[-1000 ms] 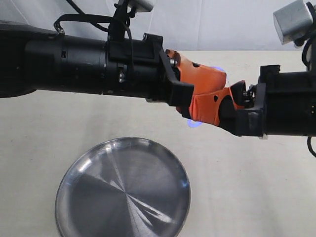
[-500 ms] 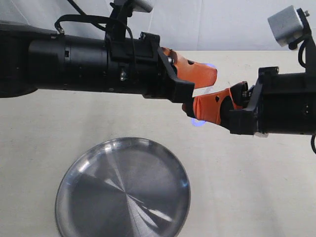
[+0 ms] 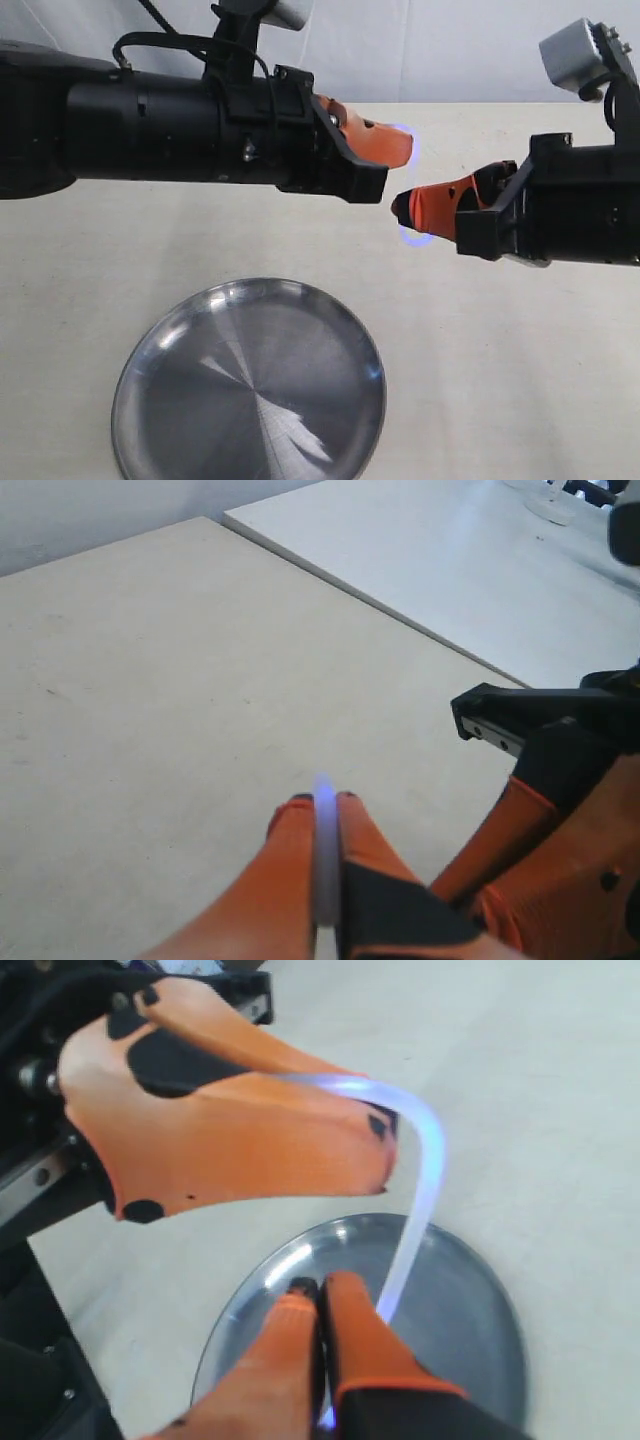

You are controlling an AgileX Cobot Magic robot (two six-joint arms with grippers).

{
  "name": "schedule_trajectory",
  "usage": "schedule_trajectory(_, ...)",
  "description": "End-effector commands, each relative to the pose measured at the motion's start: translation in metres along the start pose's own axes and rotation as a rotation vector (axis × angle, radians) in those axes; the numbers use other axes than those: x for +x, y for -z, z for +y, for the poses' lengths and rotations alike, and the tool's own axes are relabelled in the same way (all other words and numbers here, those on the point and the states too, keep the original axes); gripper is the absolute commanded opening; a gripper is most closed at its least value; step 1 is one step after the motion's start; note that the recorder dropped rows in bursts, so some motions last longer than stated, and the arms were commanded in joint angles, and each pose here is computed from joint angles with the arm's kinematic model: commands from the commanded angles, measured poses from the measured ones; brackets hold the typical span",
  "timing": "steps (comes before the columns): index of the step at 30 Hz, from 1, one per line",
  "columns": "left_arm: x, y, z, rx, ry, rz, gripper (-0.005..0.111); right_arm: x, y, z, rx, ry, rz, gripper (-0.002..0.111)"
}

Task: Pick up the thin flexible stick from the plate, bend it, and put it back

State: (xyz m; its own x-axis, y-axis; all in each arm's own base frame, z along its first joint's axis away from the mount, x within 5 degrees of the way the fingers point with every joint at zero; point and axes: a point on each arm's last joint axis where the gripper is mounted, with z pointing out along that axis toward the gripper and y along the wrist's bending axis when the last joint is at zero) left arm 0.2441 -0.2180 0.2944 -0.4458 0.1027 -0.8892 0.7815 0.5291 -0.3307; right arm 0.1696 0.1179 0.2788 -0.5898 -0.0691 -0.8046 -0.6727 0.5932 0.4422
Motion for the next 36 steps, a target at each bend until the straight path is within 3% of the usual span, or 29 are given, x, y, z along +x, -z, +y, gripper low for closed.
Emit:
schedule_trajectory(1,0.002,0.001,-0.003,0.013,-0.037,0.027,0.000,-0.004,0.000,-0.005,0.053,-0.020,-0.031,-0.001)
schedule_trajectory(10,0.008,0.001,-0.002,0.001,-0.049,0.095,0.000,-0.009,0.001,-0.009,0.098,-0.084,-0.093,-0.001)
schedule_trajectory(27,0.010,0.002,-0.012,0.111,-0.044,0.118,0.000,-0.018,0.002,-0.008,0.078,-0.113,-0.190,-0.001)
schedule_trajectory(36,0.010,0.002,-0.012,0.113,-0.044,0.118,0.000,-0.019,0.002,0.000,-0.010,-0.108,-0.204,-0.001)
